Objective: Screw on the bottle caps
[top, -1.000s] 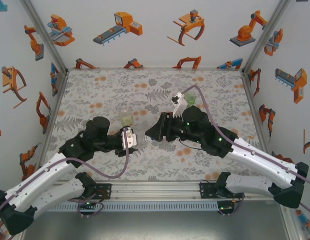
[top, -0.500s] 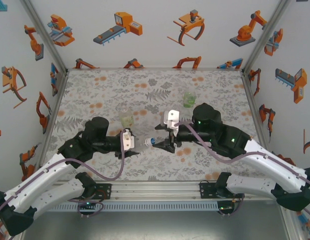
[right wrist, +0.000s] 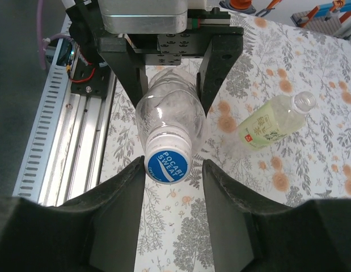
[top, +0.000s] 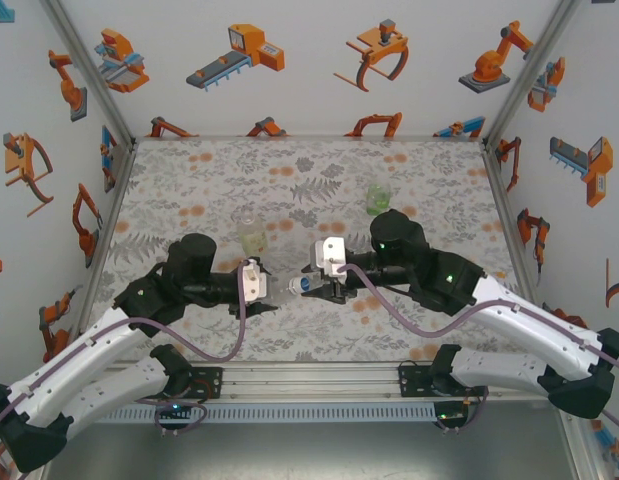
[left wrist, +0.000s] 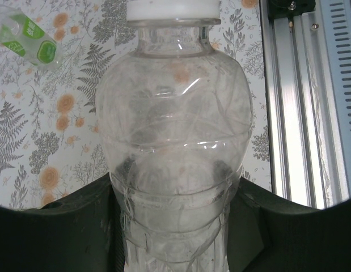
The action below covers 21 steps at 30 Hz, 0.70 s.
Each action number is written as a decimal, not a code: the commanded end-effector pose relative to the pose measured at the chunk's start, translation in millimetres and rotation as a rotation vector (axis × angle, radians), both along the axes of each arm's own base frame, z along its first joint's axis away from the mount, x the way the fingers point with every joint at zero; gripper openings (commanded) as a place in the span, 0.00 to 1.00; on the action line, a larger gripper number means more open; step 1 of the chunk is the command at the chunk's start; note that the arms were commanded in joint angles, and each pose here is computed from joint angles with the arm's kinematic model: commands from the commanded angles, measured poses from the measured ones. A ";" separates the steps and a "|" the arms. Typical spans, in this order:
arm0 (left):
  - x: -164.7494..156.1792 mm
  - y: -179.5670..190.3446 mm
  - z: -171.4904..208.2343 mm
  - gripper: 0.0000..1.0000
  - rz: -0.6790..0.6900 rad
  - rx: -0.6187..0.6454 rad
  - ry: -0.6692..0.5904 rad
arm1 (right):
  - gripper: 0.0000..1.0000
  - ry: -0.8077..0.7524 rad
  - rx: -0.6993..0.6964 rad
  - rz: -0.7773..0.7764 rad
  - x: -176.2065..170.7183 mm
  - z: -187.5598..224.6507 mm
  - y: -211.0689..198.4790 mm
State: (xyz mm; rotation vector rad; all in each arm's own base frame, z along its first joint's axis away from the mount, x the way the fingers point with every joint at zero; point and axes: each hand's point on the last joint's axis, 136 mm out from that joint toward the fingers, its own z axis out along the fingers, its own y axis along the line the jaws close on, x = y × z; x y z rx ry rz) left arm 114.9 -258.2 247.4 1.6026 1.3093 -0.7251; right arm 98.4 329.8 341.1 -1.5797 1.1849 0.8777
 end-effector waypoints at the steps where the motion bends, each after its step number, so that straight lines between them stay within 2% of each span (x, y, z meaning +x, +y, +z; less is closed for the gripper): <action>1: -6.9 -1.1 17.3 0.00 -0.033 -0.041 -0.014 | 0.41 -0.011 0.045 0.037 -4.1 7.1 5.7; 7: -6.4 -1.1 15.2 0.00 -0.030 -0.036 -0.011 | 0.36 0.005 0.056 0.041 -4.9 8.0 7.4; 13: -4.5 -1.0 13.7 0.00 -0.021 -0.030 -0.013 | 0.18 0.111 0.068 -0.040 4.1 9.7 9.1; 15: -2.2 -0.6 12.1 0.00 -0.010 -0.024 -0.017 | 0.04 0.231 0.108 -0.140 16.6 12.8 11.3; 16: -0.6 -0.5 11.7 0.00 -0.002 -0.022 -0.020 | 0.00 0.306 0.138 -0.209 26.1 13.9 12.3; 21: 6.9 -0.3 9.1 0.00 0.032 -0.015 -0.039 | 0.00 0.853 0.241 -0.626 74.1 -6.9 2.9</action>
